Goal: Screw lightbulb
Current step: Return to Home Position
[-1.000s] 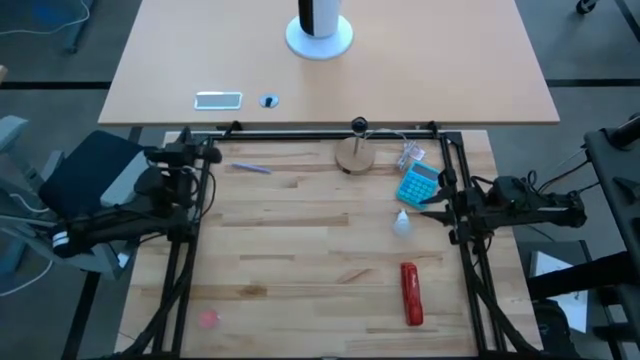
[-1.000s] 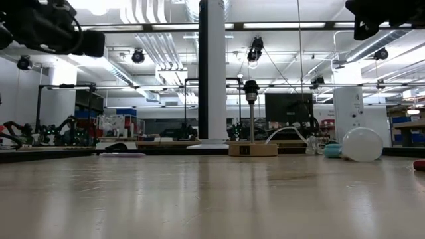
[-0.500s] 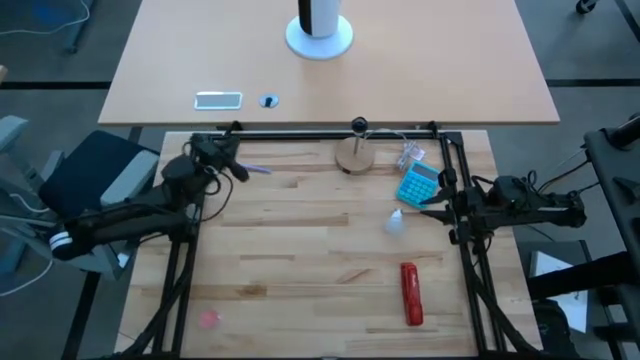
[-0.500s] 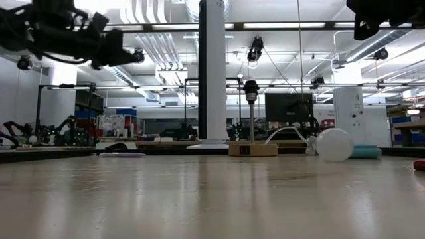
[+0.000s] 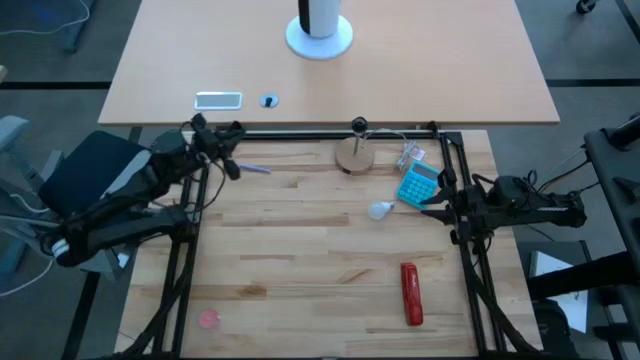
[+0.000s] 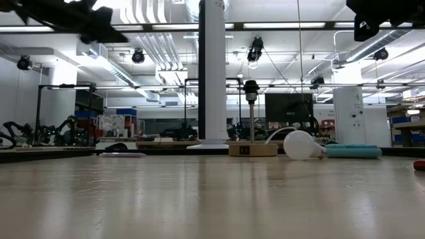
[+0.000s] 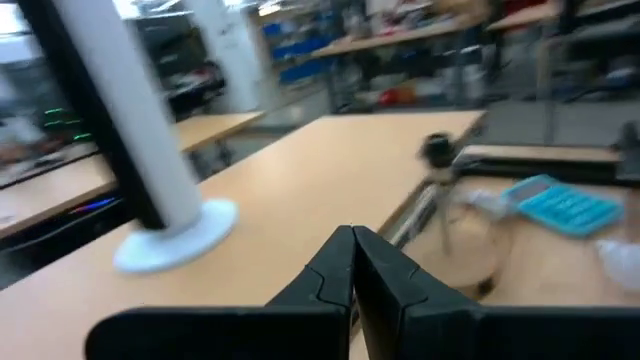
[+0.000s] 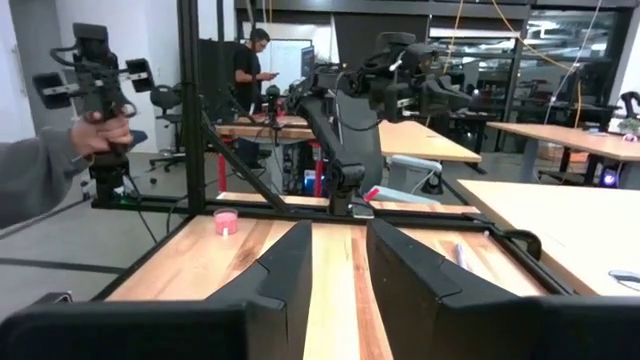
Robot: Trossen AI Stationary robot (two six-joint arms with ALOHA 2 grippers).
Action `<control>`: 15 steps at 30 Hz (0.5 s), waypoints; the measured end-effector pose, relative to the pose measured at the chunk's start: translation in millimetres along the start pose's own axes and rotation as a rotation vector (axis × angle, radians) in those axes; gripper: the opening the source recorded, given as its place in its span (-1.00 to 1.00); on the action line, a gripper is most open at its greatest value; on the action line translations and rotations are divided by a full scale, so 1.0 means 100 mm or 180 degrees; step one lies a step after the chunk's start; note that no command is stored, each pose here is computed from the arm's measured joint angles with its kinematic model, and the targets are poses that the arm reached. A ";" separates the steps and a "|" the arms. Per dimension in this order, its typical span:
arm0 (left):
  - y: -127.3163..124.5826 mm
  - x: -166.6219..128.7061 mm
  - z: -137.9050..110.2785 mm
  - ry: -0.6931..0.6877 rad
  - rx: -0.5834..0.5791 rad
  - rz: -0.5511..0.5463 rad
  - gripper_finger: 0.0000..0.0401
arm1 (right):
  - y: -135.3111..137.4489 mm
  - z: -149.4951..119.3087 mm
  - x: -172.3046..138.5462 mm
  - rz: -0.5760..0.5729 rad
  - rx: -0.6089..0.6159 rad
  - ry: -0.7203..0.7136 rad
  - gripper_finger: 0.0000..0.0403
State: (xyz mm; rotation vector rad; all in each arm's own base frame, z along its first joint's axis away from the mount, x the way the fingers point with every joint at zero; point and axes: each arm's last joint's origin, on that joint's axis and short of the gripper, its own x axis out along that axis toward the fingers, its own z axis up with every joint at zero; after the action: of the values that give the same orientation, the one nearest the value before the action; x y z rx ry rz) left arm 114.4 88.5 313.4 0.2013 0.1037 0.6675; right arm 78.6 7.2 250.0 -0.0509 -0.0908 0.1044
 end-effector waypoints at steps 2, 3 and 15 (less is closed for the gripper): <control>0.04 -0.14 -0.02 0.0074 0.0023 0.0351 -1.00 | 0.00 0.00 0.00 0.0000 -0.0024 -0.0002 -0.52; 0.07 -0.21 -0.04 0.0129 0.0023 0.0616 -1.00 | 0.00 0.00 0.00 0.0001 -0.0040 -0.0001 -0.52; 0.10 -0.57 -0.61 0.0399 -0.0050 0.2536 -1.00 | 0.00 0.01 0.00 0.0001 -0.0086 -0.0022 -0.59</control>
State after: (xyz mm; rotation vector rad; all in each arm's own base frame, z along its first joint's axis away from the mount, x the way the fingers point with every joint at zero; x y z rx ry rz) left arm 54.3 70.0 257.8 0.1830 0.1391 1.4750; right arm 78.6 7.2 250.6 -0.0774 -0.0992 0.1036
